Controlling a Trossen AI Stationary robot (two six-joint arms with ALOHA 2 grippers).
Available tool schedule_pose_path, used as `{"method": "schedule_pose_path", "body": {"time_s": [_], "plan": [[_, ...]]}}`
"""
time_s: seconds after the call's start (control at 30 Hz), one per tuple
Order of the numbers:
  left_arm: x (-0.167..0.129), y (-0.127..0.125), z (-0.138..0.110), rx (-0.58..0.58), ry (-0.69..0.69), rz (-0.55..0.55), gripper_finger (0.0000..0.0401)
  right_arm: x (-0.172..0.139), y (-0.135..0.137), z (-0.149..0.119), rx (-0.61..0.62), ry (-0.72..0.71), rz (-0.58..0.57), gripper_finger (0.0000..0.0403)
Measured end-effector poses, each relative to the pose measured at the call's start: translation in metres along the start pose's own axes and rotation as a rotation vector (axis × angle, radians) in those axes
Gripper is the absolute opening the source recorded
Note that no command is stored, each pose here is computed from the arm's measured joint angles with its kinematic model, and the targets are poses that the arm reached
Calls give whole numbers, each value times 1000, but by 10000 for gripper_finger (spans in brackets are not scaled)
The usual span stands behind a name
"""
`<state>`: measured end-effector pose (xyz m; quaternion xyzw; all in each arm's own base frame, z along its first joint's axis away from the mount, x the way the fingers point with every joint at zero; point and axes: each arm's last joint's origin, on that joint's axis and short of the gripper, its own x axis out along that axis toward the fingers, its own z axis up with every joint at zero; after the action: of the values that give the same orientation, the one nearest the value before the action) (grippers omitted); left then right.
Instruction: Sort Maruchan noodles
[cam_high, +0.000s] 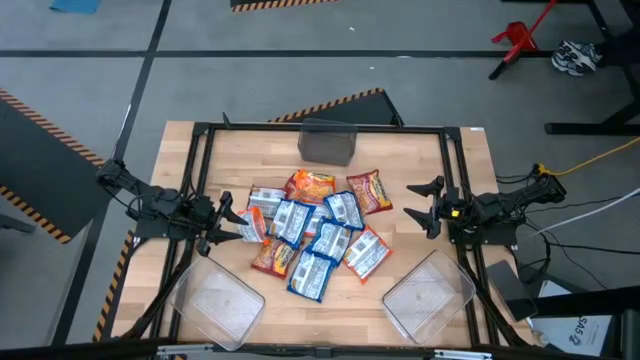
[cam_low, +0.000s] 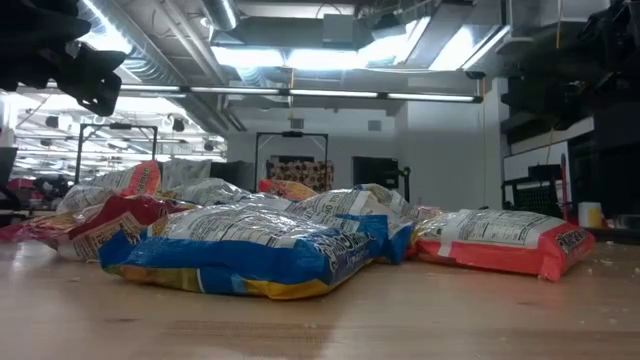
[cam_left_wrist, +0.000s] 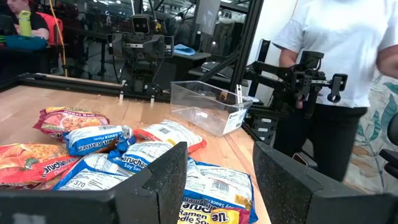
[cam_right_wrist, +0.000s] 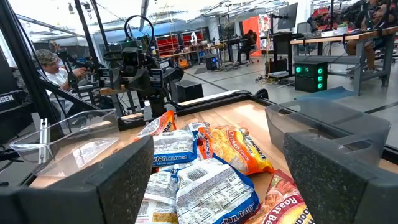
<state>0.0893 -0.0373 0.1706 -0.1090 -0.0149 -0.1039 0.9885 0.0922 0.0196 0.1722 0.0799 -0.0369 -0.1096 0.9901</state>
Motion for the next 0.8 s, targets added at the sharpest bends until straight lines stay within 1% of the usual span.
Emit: {"method": "schedule_pose_path", "body": {"time_s": [0.27,0.33,0.47,0.53,0.67,0.77,0.8], "plan": [[0,0,0,0,0,0,176,0,0,0,2,-1,0,347],[0,0,0,0,0,0,176,0,0,1,26,-11,2,347],[0,0,0,0,0,0,176,0,0,2,166,-18,4,347],[0,0,0,0,-1,0,176,0,0,4,280,-39,4,347],[0,0,0,0,0,0,176,-1,-3,10,448,-125,-90,347],[0,0,0,1,0,0,176,-1,-3,15,575,-182,-98,347],[0,0,0,17,-3,5,176,-2,-3,16,604,-191,-96,347]]}}
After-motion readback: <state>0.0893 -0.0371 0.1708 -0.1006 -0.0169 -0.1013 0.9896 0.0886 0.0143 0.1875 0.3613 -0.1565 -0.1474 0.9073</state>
